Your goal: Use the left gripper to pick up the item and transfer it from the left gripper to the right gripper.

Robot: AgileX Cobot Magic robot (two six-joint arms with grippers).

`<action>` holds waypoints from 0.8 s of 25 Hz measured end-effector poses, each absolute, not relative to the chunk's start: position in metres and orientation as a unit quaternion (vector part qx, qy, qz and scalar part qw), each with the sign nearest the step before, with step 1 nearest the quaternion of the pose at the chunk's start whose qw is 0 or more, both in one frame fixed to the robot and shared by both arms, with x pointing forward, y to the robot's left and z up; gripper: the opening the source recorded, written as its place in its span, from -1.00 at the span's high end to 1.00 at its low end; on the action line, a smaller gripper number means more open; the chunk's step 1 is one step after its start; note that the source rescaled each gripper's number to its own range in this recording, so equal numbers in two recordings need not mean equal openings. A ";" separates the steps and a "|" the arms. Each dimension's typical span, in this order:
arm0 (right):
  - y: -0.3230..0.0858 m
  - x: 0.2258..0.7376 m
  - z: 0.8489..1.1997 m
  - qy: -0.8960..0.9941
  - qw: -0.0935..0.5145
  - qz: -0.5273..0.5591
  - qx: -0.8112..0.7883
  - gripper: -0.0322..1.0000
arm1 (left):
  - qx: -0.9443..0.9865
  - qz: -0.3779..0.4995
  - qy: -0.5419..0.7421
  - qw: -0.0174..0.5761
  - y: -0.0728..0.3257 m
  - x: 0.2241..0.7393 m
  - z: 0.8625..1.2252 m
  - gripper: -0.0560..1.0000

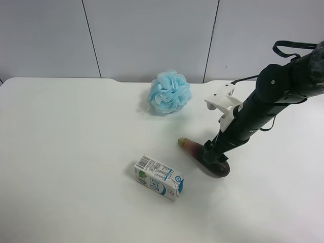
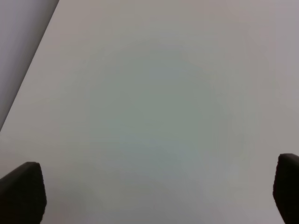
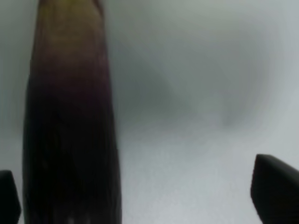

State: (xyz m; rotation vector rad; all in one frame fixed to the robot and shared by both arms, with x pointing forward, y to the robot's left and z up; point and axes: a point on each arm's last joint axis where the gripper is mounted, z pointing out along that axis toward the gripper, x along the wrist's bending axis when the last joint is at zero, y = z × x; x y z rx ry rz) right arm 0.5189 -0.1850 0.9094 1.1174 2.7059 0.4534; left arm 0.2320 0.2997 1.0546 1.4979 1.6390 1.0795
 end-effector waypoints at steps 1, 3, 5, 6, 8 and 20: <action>-0.185 0.519 0.909 0.910 0.090 0.152 0.375 -0.98 | 0.573 0.413 0.627 0.330 0.300 0.232 1.055 -0.99; -0.185 0.519 0.909 0.910 0.090 0.152 0.376 -0.99 | 0.573 0.413 0.627 0.330 0.300 0.232 1.055 -0.99; -0.185 0.519 0.909 0.909 0.090 0.152 0.377 -1.00 | 0.573 0.413 0.627 0.330 0.300 0.232 1.055 -0.99; -0.185 0.519 0.909 0.909 0.090 0.152 0.377 -1.00 | 0.573 0.413 0.627 0.330 0.300 0.232 1.055 -0.99; -0.185 0.519 0.909 0.908 0.089 0.152 0.379 -1.00 | 0.573 0.413 0.627 0.330 0.300 0.232 1.055 -0.99; -0.183 0.516 0.952 0.900 0.095 0.184 0.384 -1.00 | 0.573 0.413 0.627 0.330 0.300 0.232 1.055 -0.99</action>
